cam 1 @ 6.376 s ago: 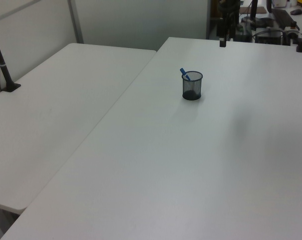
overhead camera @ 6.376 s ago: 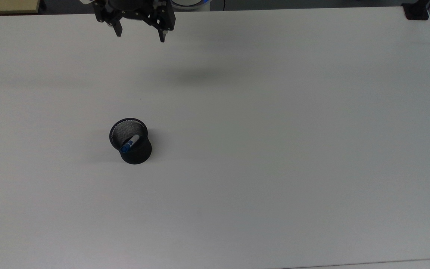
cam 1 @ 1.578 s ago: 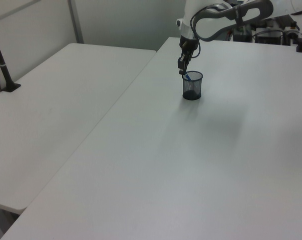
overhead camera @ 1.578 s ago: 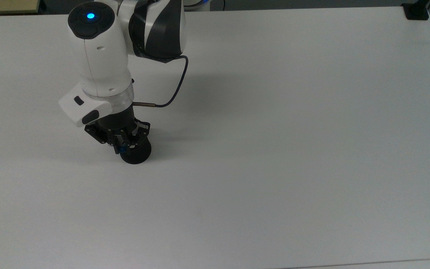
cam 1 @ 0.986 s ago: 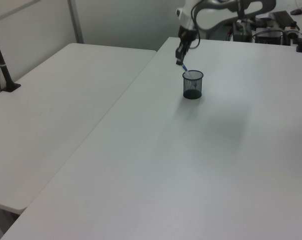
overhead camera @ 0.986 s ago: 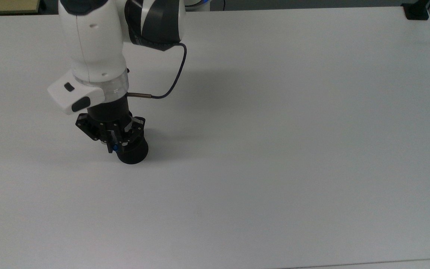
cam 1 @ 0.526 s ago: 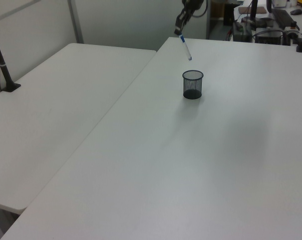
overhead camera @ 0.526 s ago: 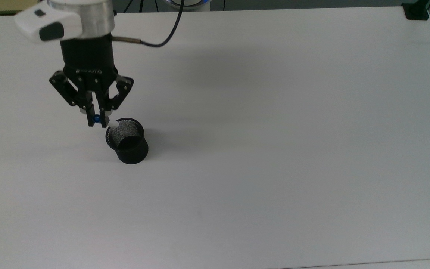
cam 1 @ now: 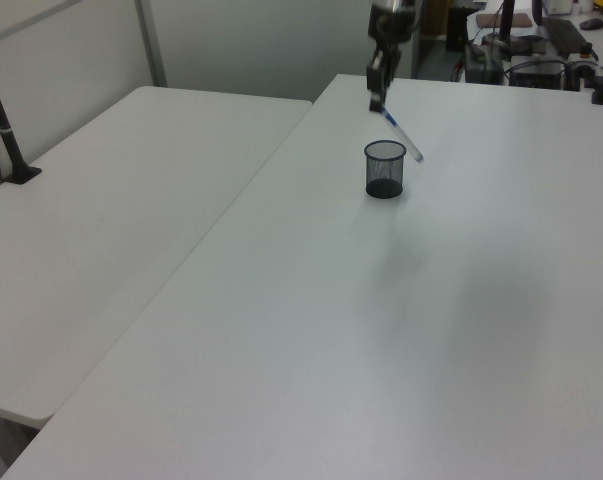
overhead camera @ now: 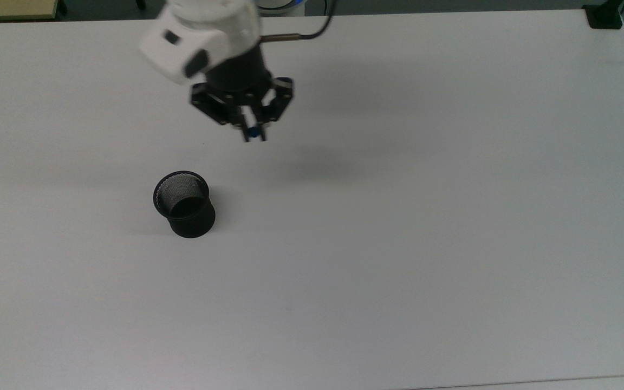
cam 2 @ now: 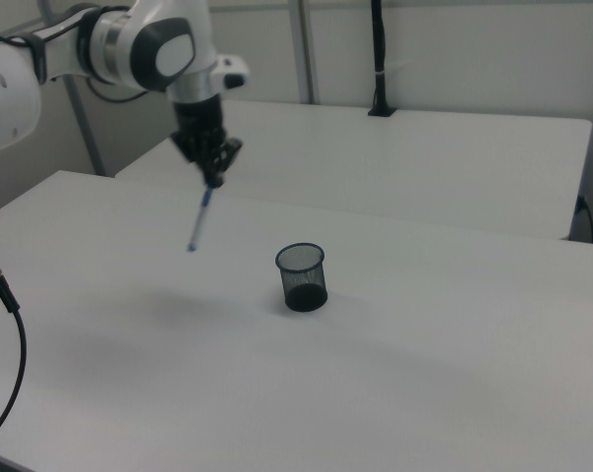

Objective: Remove the marker
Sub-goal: 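Carry the marker away from the cup and lower it to the table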

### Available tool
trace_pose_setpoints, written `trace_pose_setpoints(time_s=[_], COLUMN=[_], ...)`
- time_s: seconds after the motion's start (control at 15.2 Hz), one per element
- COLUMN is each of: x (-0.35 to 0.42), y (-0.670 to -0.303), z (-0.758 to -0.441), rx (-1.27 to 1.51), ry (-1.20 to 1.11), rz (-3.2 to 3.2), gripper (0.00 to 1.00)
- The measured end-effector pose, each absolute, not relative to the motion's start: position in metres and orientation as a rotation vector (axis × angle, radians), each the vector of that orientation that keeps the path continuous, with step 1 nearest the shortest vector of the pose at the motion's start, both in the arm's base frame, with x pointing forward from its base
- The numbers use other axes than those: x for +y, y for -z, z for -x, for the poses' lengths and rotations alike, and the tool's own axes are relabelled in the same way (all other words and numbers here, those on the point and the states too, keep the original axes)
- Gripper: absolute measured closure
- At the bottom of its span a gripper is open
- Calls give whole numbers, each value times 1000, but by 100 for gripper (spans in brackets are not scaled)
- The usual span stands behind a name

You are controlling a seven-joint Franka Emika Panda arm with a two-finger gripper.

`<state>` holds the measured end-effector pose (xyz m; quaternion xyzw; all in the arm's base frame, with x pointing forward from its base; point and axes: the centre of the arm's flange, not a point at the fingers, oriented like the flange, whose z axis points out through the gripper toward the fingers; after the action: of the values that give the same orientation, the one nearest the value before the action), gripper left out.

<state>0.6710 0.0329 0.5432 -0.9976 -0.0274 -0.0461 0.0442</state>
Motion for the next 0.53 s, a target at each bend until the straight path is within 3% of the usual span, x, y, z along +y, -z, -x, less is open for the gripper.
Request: trace_pose_setpoints(time_s=[0.53], x=[115], y=[-395], z=[-675], rx=[-190], ry=[-285], rz=[3063], gripper=[81])
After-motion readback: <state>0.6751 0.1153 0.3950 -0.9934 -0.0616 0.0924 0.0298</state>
